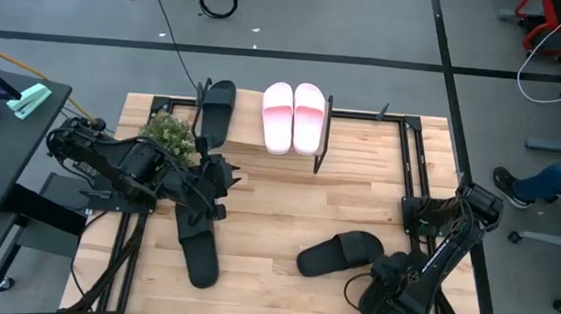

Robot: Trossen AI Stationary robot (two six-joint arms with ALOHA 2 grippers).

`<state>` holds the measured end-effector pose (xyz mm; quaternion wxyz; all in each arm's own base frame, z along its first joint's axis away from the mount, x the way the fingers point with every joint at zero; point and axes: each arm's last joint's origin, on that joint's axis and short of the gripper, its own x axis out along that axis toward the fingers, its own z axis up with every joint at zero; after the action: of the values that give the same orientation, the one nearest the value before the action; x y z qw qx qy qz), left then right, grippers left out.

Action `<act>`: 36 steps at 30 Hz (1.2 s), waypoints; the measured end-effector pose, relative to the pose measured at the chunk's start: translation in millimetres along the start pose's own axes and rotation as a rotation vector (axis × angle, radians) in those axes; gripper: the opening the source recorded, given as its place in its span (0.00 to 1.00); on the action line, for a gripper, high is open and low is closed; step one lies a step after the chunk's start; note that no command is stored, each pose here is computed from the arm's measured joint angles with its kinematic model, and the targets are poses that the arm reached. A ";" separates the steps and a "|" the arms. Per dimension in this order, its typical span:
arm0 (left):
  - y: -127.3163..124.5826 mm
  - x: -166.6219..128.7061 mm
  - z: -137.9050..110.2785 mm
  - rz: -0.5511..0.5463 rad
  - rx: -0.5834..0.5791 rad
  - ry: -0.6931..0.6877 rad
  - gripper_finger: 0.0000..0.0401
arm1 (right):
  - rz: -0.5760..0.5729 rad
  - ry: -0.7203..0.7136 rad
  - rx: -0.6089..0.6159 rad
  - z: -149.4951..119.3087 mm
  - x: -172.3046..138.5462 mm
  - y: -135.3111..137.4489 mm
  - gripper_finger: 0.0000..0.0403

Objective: Pick and place slides into the shelf
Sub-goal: Put the right black slide on the shelf

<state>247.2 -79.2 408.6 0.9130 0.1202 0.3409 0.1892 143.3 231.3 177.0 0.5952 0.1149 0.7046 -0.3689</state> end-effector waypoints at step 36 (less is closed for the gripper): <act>-26.3 -29.9 -19.4 -0.095 0.158 0.034 0.11 | 0.102 -1.236 -0.207 117.2 -188.0 6.7 0.02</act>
<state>220.4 -114.0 402.4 0.9027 0.1720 0.3755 0.1201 285.5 211.2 345.9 0.9175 -0.1445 0.2559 -0.2682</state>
